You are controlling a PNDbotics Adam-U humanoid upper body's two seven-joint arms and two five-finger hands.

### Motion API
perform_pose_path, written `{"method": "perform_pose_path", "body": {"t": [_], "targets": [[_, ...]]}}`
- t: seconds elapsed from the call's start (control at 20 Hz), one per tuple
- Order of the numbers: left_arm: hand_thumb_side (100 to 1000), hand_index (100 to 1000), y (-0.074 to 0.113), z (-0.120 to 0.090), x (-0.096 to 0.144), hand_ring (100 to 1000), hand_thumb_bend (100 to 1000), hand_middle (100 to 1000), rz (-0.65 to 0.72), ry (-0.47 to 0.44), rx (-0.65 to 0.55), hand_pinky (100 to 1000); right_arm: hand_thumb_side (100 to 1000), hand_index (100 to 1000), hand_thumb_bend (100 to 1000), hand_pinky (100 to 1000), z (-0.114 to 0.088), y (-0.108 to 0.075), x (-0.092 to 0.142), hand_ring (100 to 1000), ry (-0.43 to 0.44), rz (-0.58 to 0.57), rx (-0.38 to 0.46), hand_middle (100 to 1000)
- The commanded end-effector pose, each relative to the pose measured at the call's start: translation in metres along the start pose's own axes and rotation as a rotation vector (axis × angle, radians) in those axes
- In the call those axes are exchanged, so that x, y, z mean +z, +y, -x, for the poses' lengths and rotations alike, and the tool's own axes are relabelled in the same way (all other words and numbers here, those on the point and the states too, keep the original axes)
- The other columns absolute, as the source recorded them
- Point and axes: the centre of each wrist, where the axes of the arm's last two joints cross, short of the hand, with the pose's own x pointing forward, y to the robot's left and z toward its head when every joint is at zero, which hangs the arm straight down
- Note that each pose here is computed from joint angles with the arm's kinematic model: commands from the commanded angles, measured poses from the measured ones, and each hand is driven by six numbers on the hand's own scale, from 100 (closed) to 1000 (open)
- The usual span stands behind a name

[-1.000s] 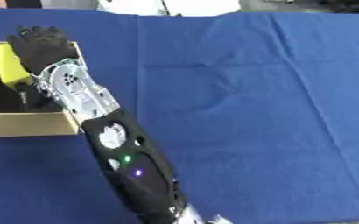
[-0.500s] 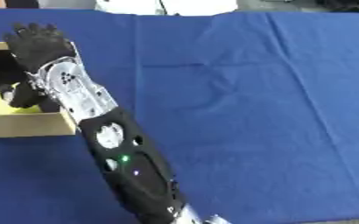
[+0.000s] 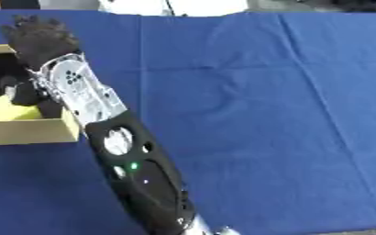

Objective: Pick up objects on the table and place them in the box.

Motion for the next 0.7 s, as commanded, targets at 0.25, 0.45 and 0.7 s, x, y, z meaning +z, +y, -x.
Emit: {"method": "perform_pose_path", "body": {"t": [0.25,0.45,0.7], "targets": [[798,589,0.002,-0.006,-0.003,807,225,677,-0.001,-0.029,-0.006,864,458,893,100,816,0.040,-0.059,0.021,865,-0.102,0.349,-0.215,806],[797,589,0.003,-0.006,-0.003,807,227,677,-0.004,-0.030,-0.011,863,587,882,100,774,0.075,-0.071,0.032,832,-0.144,0.431,-0.317,782],[799,589,0.004,-0.006,-0.004,807,229,678,-0.008,-0.033,-0.017,863,636,882,100,742,0.121,-0.071,0.045,812,-0.147,0.480,-0.417,768]]}}
